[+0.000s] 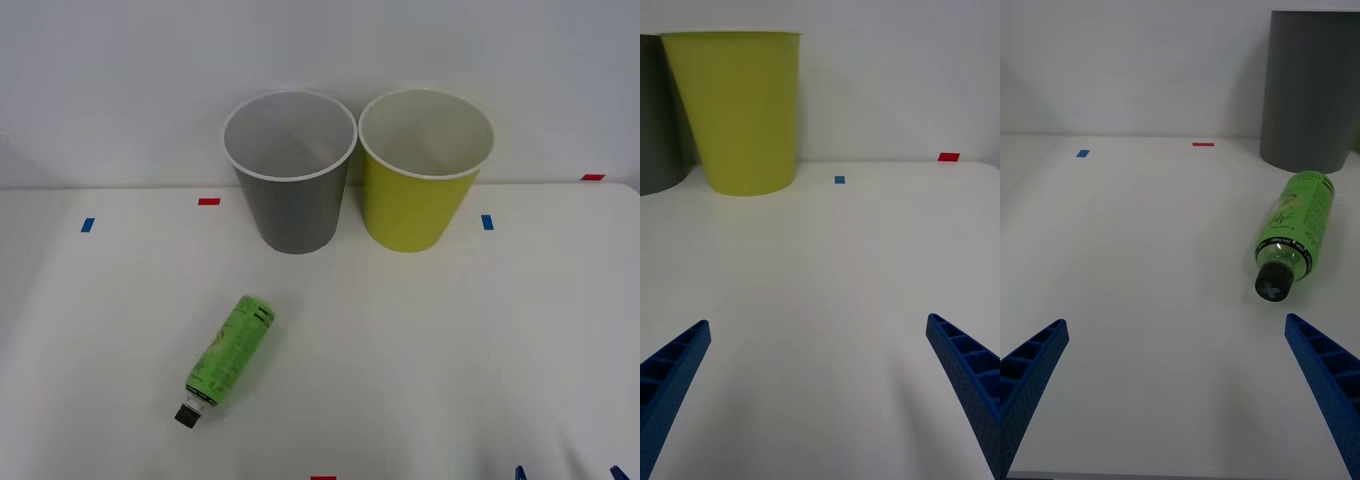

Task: Put cans in the gray bin and PET bottles in the light green bin.

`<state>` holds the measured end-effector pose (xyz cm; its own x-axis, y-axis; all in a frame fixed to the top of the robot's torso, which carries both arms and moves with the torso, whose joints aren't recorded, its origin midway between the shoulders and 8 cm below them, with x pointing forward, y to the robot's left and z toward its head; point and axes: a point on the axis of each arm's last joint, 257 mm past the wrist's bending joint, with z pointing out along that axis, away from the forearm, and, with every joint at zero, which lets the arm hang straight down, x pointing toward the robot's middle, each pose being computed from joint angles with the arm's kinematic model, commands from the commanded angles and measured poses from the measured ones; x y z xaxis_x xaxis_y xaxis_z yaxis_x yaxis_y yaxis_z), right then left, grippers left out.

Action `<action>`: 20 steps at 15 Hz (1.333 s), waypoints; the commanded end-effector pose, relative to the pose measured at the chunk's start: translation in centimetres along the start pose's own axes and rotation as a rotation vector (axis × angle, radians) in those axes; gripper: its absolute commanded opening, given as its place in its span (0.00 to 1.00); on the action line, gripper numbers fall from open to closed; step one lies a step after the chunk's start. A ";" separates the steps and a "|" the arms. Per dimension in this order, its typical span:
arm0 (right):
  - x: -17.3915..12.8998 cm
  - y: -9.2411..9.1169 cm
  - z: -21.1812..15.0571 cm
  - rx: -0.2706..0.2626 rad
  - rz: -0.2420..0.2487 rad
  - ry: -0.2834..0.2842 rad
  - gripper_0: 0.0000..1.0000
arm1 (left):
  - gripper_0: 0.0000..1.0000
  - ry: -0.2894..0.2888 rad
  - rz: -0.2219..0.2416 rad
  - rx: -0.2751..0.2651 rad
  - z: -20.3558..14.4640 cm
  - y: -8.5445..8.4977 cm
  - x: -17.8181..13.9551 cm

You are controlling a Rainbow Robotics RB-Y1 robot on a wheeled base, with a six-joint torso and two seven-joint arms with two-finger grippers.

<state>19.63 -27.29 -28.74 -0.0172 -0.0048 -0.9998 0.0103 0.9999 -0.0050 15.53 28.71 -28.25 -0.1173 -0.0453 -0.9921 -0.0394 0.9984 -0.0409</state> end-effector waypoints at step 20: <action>0.0 0.0 0.0 0.000 0.000 0.000 1.00 | 1.00 0.000 0.000 0.000 0.0 0.0 0.0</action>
<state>19.63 -27.29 -28.74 -0.0172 -0.0048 -0.9998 0.0103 0.9999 -0.0050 15.53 28.71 -28.25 -0.1173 -0.0453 -0.9921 -0.0394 0.9984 -0.0409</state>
